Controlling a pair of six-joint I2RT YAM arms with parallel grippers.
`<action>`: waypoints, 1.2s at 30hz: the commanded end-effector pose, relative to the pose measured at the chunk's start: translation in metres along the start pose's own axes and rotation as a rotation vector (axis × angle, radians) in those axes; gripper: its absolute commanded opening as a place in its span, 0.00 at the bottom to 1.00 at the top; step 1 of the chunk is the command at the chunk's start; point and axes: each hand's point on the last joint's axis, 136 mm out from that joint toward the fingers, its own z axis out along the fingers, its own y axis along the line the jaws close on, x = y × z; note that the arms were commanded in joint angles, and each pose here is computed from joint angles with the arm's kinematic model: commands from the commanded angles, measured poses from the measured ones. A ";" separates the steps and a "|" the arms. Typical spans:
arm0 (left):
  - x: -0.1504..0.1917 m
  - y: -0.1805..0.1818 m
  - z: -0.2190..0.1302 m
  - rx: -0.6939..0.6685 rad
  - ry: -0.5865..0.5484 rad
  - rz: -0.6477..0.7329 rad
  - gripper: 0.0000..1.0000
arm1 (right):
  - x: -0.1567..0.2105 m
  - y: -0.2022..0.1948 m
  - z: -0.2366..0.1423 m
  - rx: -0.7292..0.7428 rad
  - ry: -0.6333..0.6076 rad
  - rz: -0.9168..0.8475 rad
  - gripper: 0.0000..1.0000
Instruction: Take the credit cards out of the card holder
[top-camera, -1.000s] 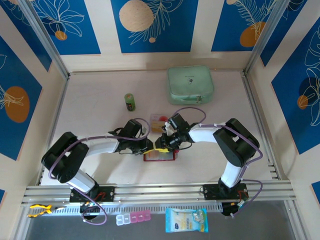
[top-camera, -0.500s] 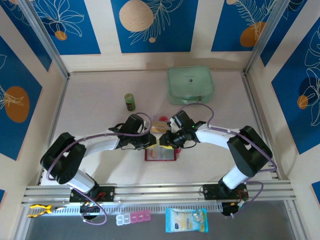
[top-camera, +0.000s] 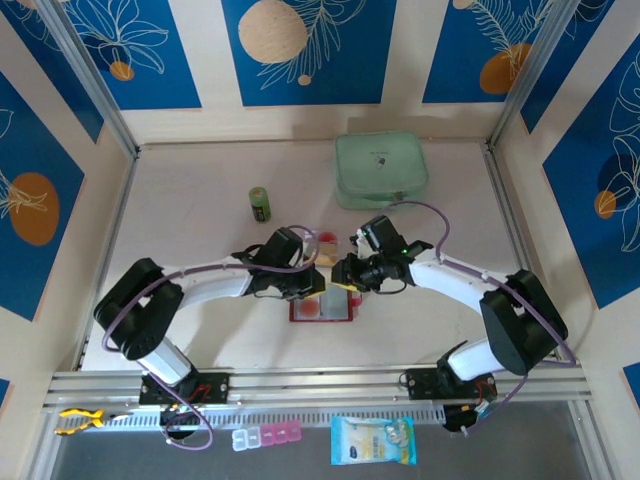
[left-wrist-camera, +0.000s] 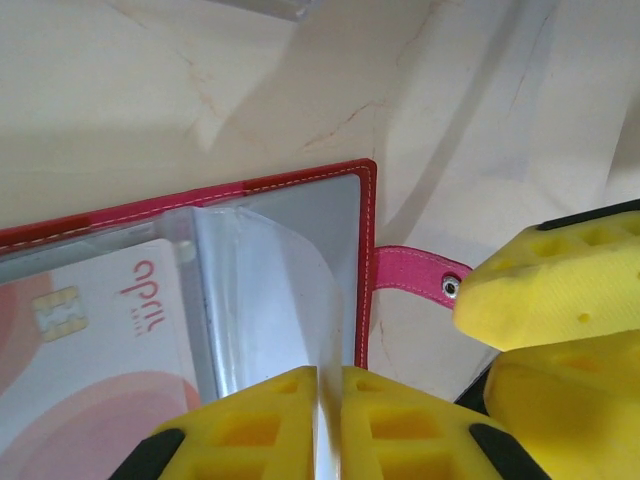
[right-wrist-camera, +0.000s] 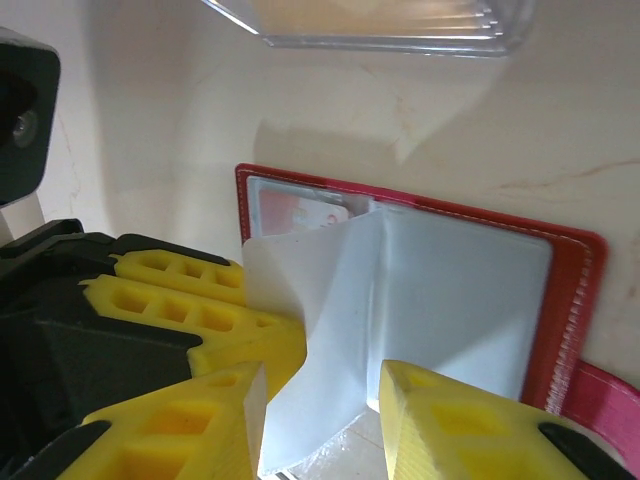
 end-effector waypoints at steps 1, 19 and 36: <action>0.002 -0.017 0.008 0.032 0.031 0.013 0.12 | 0.006 -0.009 -0.006 0.017 0.004 0.007 0.35; -0.001 -0.040 0.027 0.060 0.061 0.055 0.31 | 0.012 -0.020 -0.022 0.051 -0.019 0.017 0.36; -0.008 -0.010 -0.001 0.054 -0.001 0.020 0.35 | 0.015 -0.004 -0.004 0.044 0.036 0.013 0.35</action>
